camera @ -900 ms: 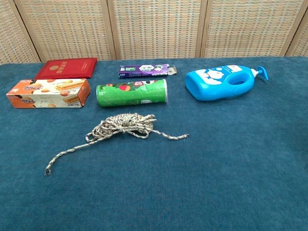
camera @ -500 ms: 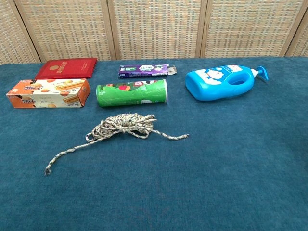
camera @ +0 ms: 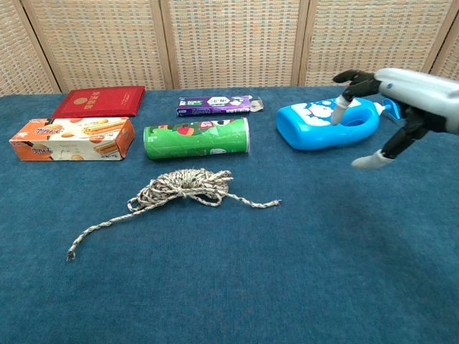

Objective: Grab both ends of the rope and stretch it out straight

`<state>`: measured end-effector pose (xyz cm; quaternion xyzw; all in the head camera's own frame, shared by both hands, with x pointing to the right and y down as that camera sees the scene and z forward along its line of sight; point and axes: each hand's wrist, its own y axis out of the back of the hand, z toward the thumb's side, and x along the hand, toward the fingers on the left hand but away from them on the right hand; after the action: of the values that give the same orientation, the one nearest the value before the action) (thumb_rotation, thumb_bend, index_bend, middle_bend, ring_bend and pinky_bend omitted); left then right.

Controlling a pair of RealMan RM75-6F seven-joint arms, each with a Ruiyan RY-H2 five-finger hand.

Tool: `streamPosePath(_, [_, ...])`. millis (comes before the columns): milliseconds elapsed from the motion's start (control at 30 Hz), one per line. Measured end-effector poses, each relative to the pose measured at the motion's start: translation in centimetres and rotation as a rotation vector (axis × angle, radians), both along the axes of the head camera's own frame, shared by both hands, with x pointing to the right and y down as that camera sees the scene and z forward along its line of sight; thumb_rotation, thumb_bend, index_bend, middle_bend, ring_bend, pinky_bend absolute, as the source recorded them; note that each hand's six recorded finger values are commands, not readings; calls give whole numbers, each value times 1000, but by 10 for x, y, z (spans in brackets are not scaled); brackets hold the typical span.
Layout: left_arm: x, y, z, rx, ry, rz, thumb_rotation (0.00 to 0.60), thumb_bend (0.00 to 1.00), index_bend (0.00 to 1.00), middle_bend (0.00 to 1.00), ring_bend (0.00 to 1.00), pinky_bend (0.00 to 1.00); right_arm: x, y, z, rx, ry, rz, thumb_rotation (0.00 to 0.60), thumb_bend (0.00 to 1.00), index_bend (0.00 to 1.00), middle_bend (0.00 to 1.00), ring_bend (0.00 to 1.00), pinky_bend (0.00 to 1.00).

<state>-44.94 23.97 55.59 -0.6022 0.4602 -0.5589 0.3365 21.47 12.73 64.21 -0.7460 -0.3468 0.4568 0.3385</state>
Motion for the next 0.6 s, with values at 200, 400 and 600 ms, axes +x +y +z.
streamPosePath(200, [3,-1,6,-17,-7,6,600,0,0,0,0,0,-49,5,28,-48,17,-55,600,123,470,0,0,0])
streamPosePath(400, [3,-3,10,-25,-12,5,600,0,0,0,0,0,-81,14,54,-69,49,-90,600,199,470,0,0,0])
streamPosePath(600, [4,-3,11,-31,-10,9,600,0,0,0,0,0,-93,16,75,-100,77,-85,600,282,470,0,0,0])
